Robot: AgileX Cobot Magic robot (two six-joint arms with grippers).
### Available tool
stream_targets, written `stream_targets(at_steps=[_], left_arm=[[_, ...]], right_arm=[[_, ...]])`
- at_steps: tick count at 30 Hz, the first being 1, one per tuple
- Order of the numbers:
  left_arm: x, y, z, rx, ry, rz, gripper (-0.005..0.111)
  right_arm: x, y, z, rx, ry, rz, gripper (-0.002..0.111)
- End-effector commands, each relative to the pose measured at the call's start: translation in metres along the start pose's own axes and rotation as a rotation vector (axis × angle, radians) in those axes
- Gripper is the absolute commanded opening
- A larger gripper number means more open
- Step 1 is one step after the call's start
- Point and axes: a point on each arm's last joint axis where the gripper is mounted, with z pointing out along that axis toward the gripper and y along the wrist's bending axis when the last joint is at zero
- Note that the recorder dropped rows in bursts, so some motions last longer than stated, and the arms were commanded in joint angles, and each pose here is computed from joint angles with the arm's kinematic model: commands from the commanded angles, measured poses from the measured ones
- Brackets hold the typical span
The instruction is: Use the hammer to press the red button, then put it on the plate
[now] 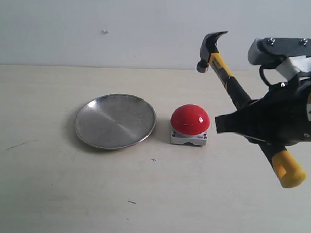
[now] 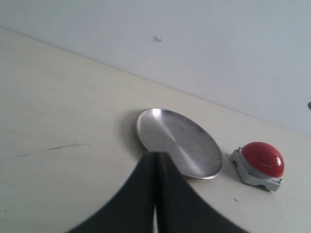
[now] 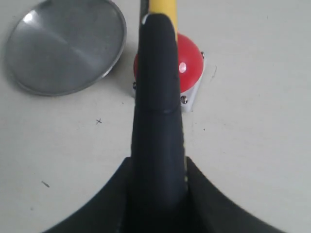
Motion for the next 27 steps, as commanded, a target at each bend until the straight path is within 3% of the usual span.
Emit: stream_targets(at_steps=[1, 8, 17, 24, 27], left_arm=[[0.001, 0.000, 0.000, 0.002, 0.001, 0.003, 0.000], [0.001, 0.000, 0.000, 0.002, 0.001, 0.003, 0.000], [0.001, 0.000, 0.000, 0.002, 0.001, 0.003, 0.000], [0.001, 0.000, 0.000, 0.002, 0.001, 0.003, 0.000], [0.001, 0.000, 0.000, 0.002, 0.001, 0.003, 0.000]], right_arm=[[-0.028, 0.007, -0.029, -0.061, -0.188, -0.031, 0.000], [-0.033, 0.008, -0.026, -0.050, -0.177, -0.059, 0.000], [0.029, -0.002, 0.068, 0.063, 0.249, -0.123, 0.000], [-0.004, 0.010, 0.049, -0.045, 0.001, -0.076, 0.000], [-0.027, 0.017, 0.018, -0.127, -0.176, 0.033, 0.000]])
